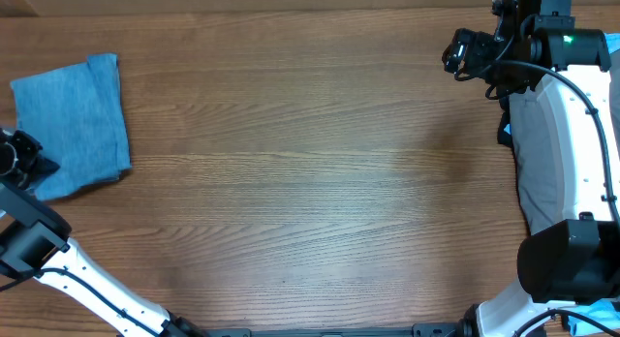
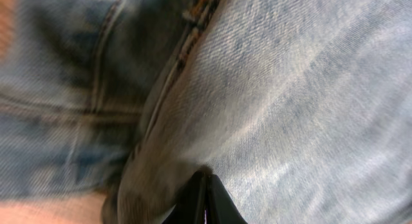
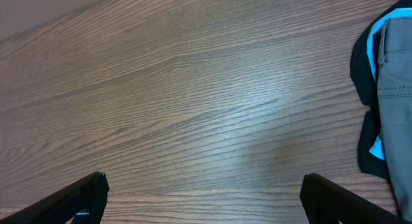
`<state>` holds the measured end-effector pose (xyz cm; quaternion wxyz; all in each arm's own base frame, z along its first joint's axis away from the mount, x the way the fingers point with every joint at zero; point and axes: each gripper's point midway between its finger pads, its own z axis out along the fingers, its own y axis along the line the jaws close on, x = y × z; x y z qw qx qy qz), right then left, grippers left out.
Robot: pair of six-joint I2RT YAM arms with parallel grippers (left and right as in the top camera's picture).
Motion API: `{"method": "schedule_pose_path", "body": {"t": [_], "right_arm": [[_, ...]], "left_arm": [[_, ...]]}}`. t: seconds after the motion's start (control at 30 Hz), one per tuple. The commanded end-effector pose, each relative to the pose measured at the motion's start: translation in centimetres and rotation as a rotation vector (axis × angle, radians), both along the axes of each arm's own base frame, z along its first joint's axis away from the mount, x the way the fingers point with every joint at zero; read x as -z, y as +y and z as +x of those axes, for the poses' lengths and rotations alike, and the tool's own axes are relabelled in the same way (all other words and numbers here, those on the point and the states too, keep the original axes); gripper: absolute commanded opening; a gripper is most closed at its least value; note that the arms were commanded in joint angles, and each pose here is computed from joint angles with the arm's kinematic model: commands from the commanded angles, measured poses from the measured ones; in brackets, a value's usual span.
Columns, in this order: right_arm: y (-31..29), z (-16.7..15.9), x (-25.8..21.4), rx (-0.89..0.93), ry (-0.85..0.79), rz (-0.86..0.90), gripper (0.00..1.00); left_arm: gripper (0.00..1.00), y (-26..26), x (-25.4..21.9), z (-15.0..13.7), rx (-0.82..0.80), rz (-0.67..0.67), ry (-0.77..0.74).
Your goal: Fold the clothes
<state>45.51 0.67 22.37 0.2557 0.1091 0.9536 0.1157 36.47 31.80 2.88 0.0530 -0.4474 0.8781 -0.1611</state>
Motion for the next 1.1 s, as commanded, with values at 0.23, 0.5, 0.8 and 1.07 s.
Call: {"method": "schedule_pose_path", "body": {"t": [0.23,0.5,0.8,1.07], "right_arm": [[-0.2,0.1,-0.2,0.002,-0.008,-0.005,1.00],[-0.2,0.1,-0.2,0.002,-0.008,-0.005,1.00],[-0.2,0.1,-0.2,0.002,-0.009,-0.005,1.00],[-0.2,0.1,-0.2,0.002,-0.008,-0.005,1.00]], "left_arm": [[0.04,-6.6,-21.9,12.5,0.212,0.480,-0.431],[0.04,-13.8,-12.1,17.2,0.381,0.624,-0.151],[0.04,-13.0,-8.9,16.5,0.152,0.418,-0.127],[0.04,-7.6,-7.0,13.5,0.050,0.364,-0.078]]}}
